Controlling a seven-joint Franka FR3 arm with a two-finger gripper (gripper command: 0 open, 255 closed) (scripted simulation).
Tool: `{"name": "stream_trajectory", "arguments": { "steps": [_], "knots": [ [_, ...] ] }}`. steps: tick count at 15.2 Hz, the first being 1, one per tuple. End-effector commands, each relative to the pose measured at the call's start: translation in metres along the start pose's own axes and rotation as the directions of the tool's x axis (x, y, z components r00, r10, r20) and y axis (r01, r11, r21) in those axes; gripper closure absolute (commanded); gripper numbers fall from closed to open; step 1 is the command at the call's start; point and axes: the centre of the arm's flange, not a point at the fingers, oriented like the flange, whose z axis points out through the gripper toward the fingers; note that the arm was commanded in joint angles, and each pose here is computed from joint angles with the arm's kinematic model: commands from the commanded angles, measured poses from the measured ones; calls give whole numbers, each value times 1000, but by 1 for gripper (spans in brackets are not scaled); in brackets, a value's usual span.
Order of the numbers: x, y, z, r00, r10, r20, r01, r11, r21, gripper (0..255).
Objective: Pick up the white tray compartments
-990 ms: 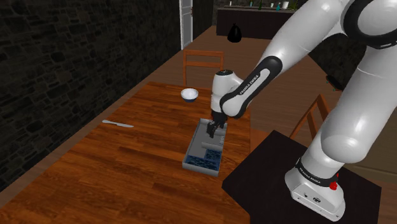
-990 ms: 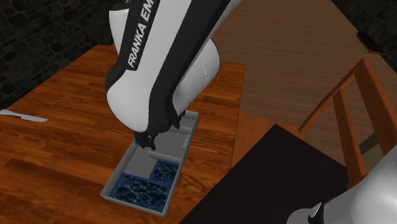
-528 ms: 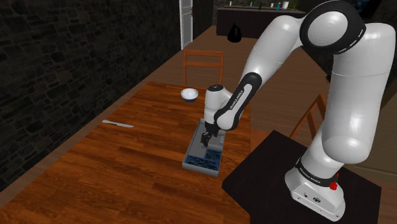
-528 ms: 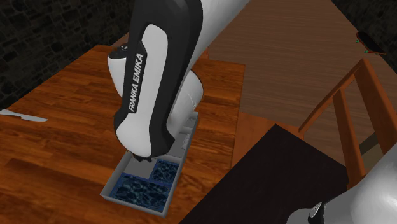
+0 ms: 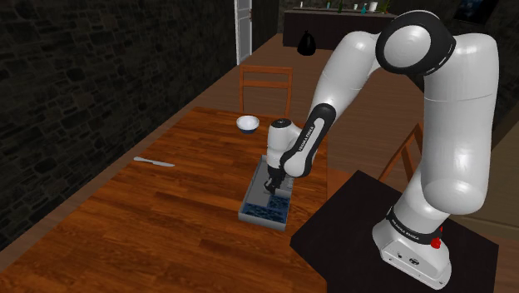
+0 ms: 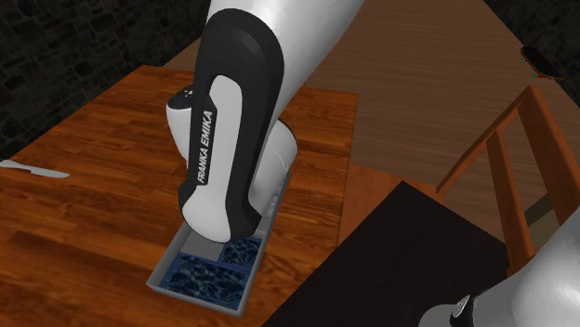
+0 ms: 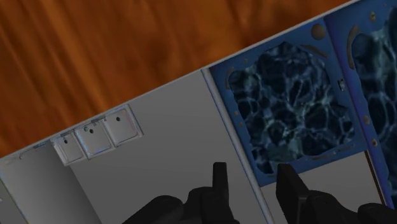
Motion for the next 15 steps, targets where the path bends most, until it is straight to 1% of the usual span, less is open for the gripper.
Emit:
{"name": "stream_trajectory", "arguments": {
  "steps": [1, 8, 15],
  "knots": [
    [0, 0, 0, 1000, 0, 0, 0, 1000, 0, 255],
    [0, 0, 0, 1000, 0, 0, 0, 1000, 0, 255],
    [0, 1, -36, 1000, 0, 0, 0, 1000, 0, 255]
  ]
}}
